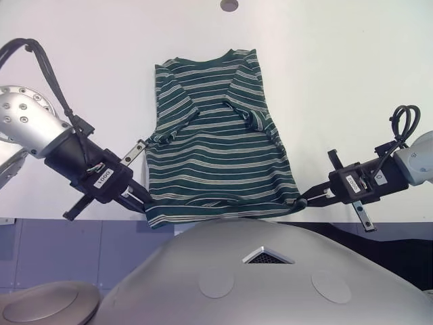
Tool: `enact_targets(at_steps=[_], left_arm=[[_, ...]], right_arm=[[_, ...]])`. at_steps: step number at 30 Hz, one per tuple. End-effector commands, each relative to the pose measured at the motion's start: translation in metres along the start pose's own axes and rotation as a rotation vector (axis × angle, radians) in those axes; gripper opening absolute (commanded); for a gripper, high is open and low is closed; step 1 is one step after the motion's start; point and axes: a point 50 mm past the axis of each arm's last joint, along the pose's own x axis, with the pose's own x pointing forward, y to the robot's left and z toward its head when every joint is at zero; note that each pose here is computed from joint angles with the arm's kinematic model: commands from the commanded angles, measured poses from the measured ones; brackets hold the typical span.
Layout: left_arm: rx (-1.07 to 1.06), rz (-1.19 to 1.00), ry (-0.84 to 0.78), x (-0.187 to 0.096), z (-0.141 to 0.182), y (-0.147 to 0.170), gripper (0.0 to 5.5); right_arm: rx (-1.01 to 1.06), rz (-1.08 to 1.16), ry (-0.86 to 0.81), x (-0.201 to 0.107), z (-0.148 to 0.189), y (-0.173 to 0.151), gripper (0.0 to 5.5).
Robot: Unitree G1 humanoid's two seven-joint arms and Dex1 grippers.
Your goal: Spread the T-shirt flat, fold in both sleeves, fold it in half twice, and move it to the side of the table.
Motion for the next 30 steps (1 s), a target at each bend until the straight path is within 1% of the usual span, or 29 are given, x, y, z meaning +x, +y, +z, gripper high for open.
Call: enact_targets(at_steps=[1, 4, 7, 9, 11, 13, 17, 20, 23, 27, 30], left_arm=[[-0.068, 0.166, -0.096, -0.021, -0.003, 0.024, 0.01], [-0.115, 0.273, -0.148, -0.037, -0.015, 0.054, 0.01], [-0.218, 0.443, -0.138, -0.062, -0.039, 0.094, 0.01], [-0.289, 0.584, -0.086, -0.075, -0.053, 0.114, 0.01], [-0.334, 0.681, -0.038, -0.083, -0.062, 0.125, 0.01], [-0.36, 0.739, -0.011, -0.088, -0.066, 0.13, 0.01], [-0.377, 0.81, -0.022, -0.097, -0.065, 0.131, 0.01], [-0.376, 0.839, -0.015, -0.105, -0.063, 0.127, 0.01], [-0.377, 0.902, 0.03, -0.117, -0.063, 0.124, 0.01], [-0.364, 0.901, 0.085, -0.127, -0.063, 0.116, 0.01], [-0.352, 0.913, 0.12, -0.135, -0.062, 0.114, 0.01]], right_arm=[[0.016, -0.246, -0.082, -0.037, 0.008, -0.041, 0.0], [0.058, -0.368, -0.118, -0.056, 0.002, -0.068, 0.0], [0.083, -0.549, -0.114, -0.068, -0.011, -0.114, 0.0], [0.093, -0.664, -0.079, -0.063, -0.018, -0.145, 0.0], [0.108, -0.724, -0.067, -0.053, -0.022, -0.166, 0.0], [0.123, -0.761, -0.078, -0.043, -0.025, -0.178, 0.0], [0.173, -0.825, -0.134, -0.024, -0.027, -0.194, 0.0], [0.216, -0.895, -0.173, -0.022, -0.029, -0.204, 0.0], [0.255, -0.951, -0.187, -0.021, -0.033, -0.211, 0.0], [0.272, -0.968, -0.166, -0.019, -0.038, -0.216, 0.0], [0.28, -0.964, -0.171, -0.01, -0.037, -0.22, 0.0]])
